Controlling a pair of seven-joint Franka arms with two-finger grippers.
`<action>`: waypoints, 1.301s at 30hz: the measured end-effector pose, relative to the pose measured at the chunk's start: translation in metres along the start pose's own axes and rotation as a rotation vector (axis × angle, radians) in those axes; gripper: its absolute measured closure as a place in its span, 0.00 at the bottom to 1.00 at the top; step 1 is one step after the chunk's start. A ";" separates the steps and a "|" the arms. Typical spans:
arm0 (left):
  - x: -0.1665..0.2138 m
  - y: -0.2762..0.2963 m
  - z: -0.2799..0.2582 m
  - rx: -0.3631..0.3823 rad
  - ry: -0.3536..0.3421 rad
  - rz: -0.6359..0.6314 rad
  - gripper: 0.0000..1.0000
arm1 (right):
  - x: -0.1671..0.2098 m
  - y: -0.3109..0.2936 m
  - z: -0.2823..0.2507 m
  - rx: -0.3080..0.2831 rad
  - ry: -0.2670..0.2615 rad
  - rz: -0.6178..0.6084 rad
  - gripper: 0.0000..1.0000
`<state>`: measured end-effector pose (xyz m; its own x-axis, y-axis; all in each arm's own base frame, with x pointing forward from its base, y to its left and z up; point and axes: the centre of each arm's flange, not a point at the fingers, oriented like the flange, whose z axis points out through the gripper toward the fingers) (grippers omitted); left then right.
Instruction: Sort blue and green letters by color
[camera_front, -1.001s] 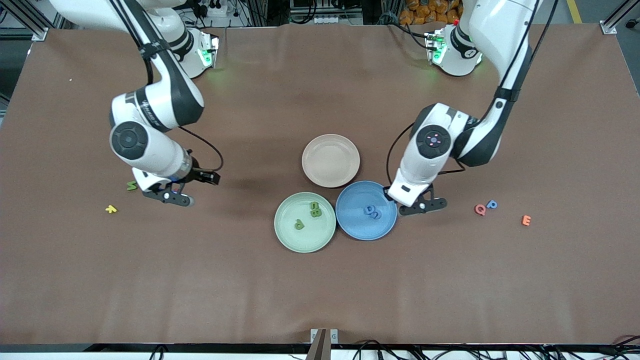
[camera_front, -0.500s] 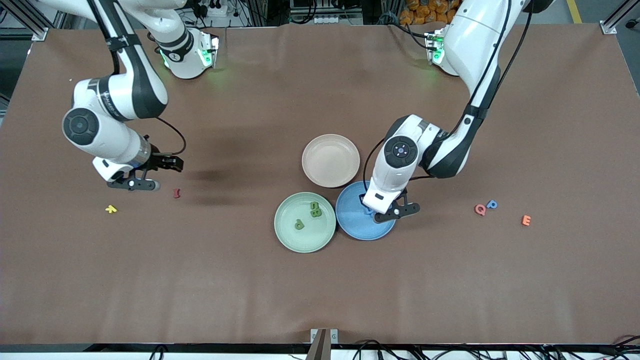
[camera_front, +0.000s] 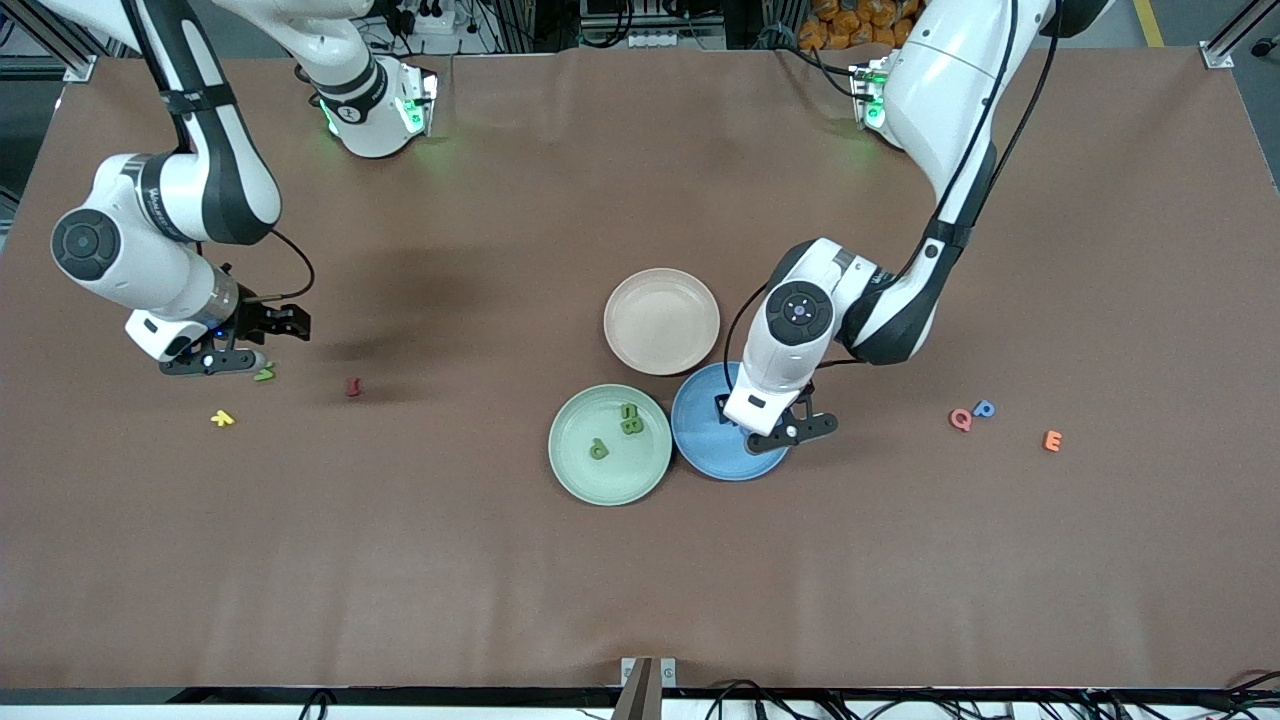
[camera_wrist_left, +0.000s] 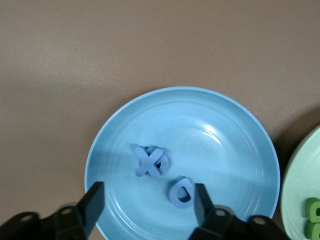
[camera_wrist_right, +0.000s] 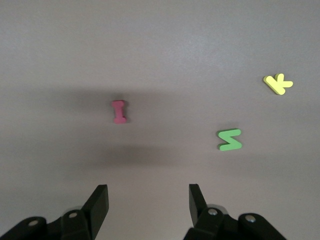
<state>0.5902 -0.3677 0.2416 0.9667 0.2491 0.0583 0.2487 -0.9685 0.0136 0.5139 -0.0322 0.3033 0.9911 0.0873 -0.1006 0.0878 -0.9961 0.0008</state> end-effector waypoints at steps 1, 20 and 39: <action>0.000 0.000 0.000 0.000 0.000 -0.001 0.15 | -0.001 0.002 0.002 0.000 0.001 -0.004 0.26; 0.082 -0.128 -0.025 0.101 -0.030 0.142 0.00 | -0.031 0.066 0.032 -0.014 0.060 -0.101 0.27; 0.125 -0.279 -0.008 0.153 -0.087 0.358 0.00 | -0.047 0.080 0.055 -0.032 0.102 -0.132 0.29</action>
<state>0.6410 -0.0662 0.2529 0.9937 -0.0985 -0.0524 -0.1051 -0.9843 -0.1418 0.4685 -0.1168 0.2533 0.9755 0.2198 -0.0003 0.2198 -0.9752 0.0264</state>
